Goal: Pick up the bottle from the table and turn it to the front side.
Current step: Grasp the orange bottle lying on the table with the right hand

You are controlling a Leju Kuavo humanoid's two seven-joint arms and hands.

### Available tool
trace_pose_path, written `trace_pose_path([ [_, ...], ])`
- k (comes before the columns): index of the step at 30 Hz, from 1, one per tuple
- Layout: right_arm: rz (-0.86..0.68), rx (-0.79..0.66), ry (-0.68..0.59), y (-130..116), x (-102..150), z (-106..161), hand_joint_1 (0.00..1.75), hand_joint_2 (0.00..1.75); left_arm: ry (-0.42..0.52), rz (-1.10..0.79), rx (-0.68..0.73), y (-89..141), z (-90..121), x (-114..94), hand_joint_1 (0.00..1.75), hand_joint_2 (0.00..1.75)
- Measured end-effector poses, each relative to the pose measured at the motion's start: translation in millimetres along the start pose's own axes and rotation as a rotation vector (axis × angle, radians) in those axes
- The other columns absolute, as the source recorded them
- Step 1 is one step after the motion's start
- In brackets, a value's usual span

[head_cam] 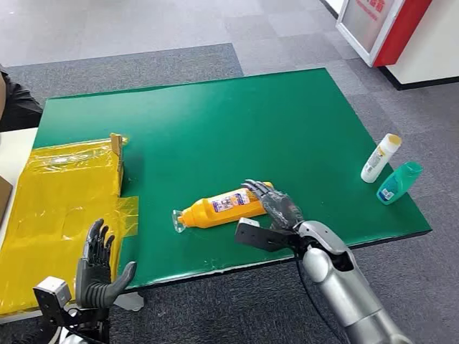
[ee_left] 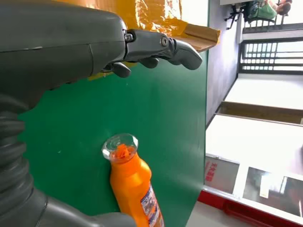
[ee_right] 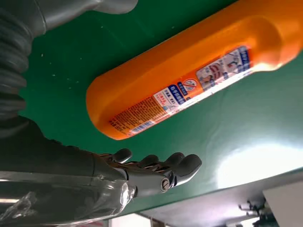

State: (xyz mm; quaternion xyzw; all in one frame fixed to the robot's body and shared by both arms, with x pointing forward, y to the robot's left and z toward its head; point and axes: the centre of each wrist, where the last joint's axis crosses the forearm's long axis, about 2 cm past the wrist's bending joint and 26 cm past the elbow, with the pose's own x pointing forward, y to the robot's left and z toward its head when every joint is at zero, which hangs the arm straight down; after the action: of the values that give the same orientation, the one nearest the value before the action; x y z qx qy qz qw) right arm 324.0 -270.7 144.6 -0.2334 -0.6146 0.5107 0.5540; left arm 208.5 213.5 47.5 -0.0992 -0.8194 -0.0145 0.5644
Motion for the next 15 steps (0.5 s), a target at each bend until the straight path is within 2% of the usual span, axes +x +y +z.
trace_pose_path([
  [9,0.095,0.184,0.09,-43,-36,-45,0.0,1.75,-0.003,-0.006,-0.002,5,-3,-2,0.0,1.75],
  [15,0.118,0.289,0.134,-66,-45,-65,0.0,1.75,0.0,0.0,-0.016,4,-3,-4,0.0,1.75],
])
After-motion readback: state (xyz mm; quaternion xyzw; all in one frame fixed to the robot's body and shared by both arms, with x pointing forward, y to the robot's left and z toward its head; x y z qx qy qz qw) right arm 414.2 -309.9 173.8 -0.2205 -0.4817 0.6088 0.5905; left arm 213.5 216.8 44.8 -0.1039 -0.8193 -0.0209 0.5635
